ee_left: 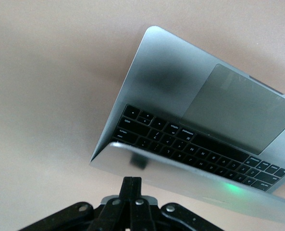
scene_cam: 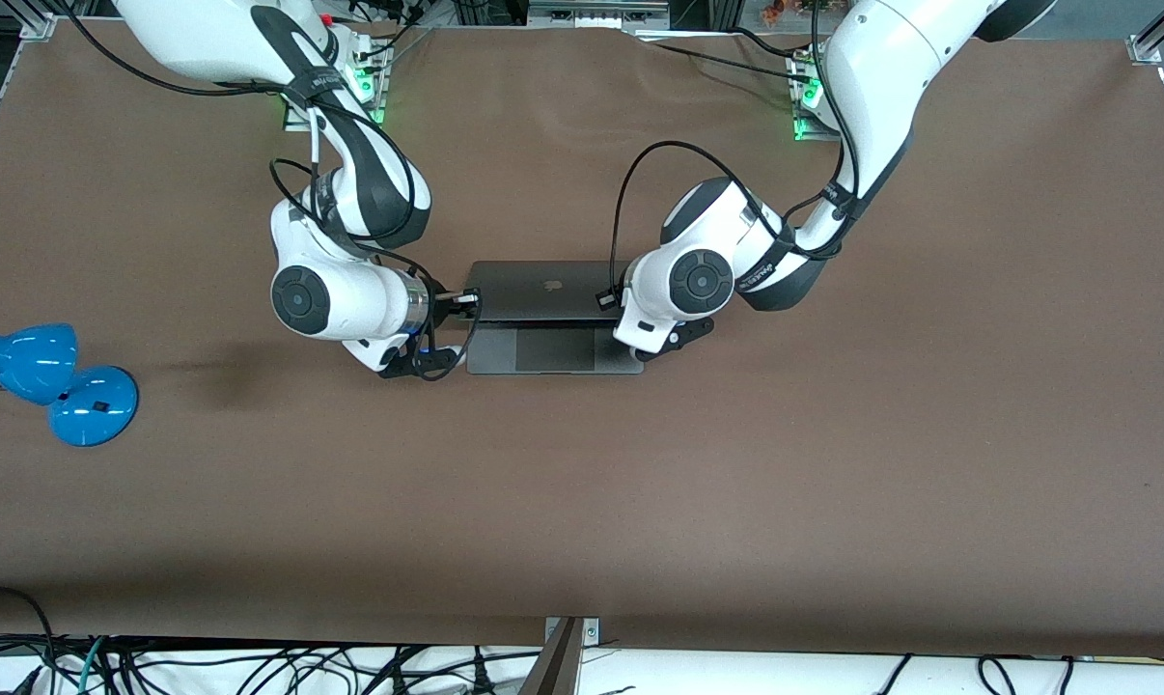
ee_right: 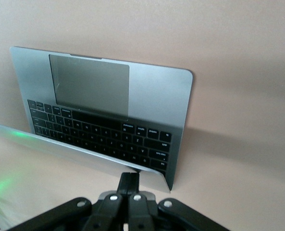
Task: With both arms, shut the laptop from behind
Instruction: 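Lower the screen onto the keyboard with both grippers until shut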
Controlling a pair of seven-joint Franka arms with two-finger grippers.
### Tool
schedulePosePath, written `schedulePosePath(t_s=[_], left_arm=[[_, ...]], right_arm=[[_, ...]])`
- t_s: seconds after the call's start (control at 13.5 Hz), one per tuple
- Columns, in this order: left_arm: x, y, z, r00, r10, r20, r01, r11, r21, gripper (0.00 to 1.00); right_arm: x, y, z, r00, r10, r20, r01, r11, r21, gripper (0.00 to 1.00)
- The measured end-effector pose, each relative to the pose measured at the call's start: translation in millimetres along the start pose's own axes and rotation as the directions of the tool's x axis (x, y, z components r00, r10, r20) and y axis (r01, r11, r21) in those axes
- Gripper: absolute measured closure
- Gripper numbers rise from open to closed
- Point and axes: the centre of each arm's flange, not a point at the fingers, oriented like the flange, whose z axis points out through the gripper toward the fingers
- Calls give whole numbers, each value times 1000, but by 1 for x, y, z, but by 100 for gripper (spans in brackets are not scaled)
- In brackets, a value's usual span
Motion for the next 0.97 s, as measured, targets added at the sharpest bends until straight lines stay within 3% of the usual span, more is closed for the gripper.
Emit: schedulePosePath(t_s=[0.97], left_arm=[[24, 9, 5, 1000, -21, 12, 21, 999, -31, 99]], right_arm=[[32, 20, 22, 999, -25, -33, 25, 1000, 18, 99]])
